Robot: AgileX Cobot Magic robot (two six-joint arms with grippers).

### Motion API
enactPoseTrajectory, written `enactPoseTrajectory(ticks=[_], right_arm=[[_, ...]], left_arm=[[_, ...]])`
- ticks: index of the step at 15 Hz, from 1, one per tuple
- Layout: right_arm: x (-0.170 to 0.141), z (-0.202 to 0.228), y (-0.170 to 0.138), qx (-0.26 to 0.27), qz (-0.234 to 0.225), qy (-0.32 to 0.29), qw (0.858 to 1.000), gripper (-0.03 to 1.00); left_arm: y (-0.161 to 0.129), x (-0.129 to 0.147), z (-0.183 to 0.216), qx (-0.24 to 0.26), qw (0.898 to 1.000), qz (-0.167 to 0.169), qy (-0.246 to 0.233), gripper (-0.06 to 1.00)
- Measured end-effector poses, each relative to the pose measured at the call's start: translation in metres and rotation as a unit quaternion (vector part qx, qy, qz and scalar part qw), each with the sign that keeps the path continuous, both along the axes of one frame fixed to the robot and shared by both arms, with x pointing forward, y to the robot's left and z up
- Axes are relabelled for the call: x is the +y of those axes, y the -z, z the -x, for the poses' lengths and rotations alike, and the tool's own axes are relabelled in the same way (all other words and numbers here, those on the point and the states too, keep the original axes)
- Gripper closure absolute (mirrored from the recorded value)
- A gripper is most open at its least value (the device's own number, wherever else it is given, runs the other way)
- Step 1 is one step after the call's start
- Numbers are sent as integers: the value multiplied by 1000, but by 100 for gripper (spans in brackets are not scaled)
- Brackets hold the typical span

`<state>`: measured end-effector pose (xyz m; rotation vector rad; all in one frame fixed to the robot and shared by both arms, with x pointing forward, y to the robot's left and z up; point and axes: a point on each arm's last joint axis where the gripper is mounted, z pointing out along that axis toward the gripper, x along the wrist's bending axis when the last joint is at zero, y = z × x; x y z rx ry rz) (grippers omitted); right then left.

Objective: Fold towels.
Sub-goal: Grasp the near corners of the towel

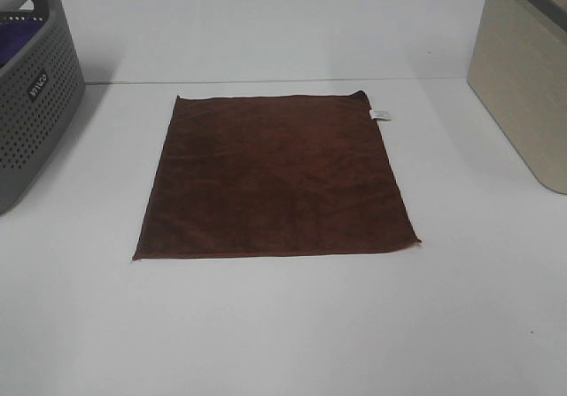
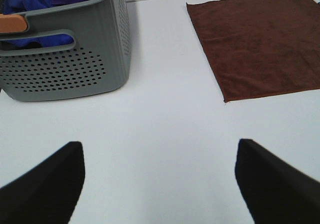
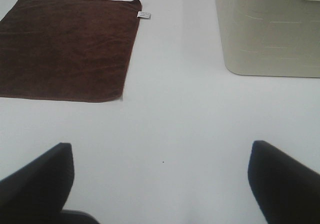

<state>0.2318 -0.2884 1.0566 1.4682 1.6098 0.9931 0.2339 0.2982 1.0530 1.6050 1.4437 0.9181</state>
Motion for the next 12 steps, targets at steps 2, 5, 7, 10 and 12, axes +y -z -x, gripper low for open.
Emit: enactPoseTrajectory(ticks=[2, 5, 7, 10, 12], right_arm=[[0, 0, 0, 0, 0, 0, 1000, 6], [0, 0, 0, 0, 0, 0, 1000, 6], [0, 0, 0, 0, 0, 0, 1000, 6], [0, 0, 0, 0, 0, 0, 1000, 6], [0, 0, 0, 0, 0, 0, 1000, 6]], left_arm=[[0, 0, 0, 0, 1000, 0, 0, 18], [0, 0, 0, 0, 1000, 0, 0, 18], [0, 0, 0, 0, 1000, 0, 0, 18], [0, 0, 0, 0, 1000, 0, 0, 18], [0, 0, 0, 0, 1000, 0, 0, 18]])
